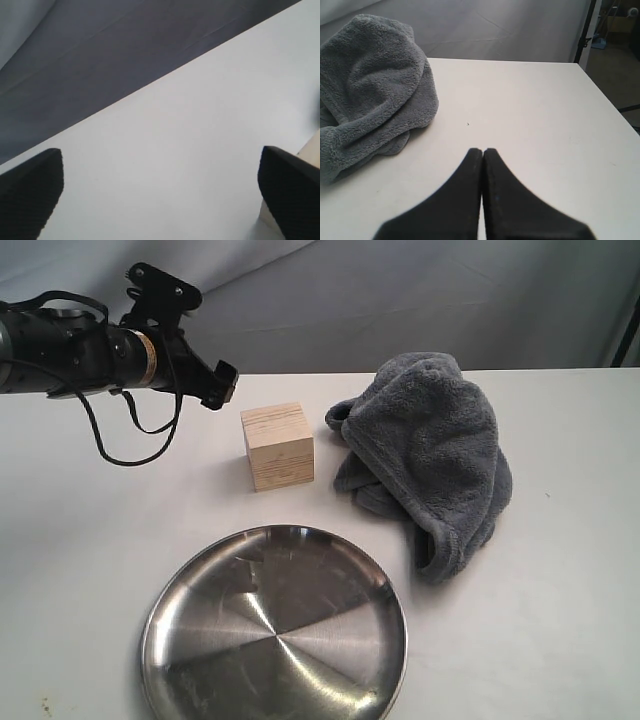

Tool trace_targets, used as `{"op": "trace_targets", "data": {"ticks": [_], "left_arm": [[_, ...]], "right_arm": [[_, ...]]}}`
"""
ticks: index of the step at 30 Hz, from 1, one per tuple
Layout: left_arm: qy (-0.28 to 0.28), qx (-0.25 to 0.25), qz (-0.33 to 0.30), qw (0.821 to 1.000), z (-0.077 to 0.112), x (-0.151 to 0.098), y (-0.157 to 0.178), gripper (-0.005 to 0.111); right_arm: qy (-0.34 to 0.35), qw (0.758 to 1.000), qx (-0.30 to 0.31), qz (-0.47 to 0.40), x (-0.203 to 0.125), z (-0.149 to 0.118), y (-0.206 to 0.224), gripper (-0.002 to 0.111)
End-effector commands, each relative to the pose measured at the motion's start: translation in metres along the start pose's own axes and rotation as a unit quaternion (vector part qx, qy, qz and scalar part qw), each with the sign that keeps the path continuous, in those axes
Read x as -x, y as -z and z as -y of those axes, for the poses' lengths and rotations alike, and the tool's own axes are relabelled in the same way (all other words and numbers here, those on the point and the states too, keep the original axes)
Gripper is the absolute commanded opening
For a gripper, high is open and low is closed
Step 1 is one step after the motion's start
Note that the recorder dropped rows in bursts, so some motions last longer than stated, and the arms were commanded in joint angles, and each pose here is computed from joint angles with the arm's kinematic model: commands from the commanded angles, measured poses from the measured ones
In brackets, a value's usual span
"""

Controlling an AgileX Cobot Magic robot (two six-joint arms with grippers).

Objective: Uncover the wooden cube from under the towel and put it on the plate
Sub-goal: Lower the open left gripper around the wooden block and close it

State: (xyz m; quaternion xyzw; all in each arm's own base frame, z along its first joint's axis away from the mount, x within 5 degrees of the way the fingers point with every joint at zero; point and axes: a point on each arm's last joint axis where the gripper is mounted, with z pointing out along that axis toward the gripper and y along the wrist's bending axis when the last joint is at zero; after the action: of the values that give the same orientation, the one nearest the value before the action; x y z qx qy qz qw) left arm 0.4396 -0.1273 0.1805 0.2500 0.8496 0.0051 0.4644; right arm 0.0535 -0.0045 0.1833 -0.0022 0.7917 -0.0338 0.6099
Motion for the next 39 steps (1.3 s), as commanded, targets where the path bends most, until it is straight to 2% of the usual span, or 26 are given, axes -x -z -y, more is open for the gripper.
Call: {"op": "trace_targets", "data": {"ticks": [1,4,8,12,14,17,20,25,30,39], "left_arm": [[0.0,-0.001,0.005,1.0,-0.002,0.002,0.003,0.105],[0.0,-0.001,0.005,1.0,-0.002,0.002,0.003,0.105],[-0.007,-0.045,0.04,0.998,0.006,0.009,0.004,0.105],[-0.116,-0.059,0.04,0.991,0.01,0.008,0.004,0.105],[-0.142,-0.07,0.042,0.986,0.012,0.008,0.006,0.105],[-0.174,-0.12,0.053,0.976,0.02,0.01,0.01,0.105],[-0.162,-0.155,0.06,0.973,0.026,0.012,0.013,0.105],[-0.163,-0.161,0.063,0.971,0.027,0.013,0.014,0.105],[-0.162,-0.194,0.072,0.965,0.033,0.013,0.016,0.105],[-0.157,-0.203,0.059,0.965,0.036,0.003,0.008,0.105]], "right_arm": [[-0.004,1.0,-0.002,0.002,-0.001,0.0,0.0,0.0],[-0.004,1.0,-0.002,0.002,-0.001,0.0,0.0,0.0],[-0.004,1.0,-0.002,0.002,-0.001,0.0,0.0,0.0],[-0.004,1.0,-0.002,0.002,-0.001,0.0,0.0,0.0],[-0.004,1.0,-0.002,0.002,-0.001,0.0,0.0,0.0],[-0.004,1.0,-0.002,0.002,-0.001,0.0,0.0,0.0],[-0.004,1.0,-0.002,0.002,-0.001,0.0,0.0,0.0],[-0.004,1.0,-0.002,0.002,-0.001,0.0,0.0,0.0],[-0.004,1.0,-0.002,0.002,-0.001,0.0,0.0,0.0],[-0.004,1.0,-0.002,0.002,-0.001,0.0,0.0,0.0]]}}
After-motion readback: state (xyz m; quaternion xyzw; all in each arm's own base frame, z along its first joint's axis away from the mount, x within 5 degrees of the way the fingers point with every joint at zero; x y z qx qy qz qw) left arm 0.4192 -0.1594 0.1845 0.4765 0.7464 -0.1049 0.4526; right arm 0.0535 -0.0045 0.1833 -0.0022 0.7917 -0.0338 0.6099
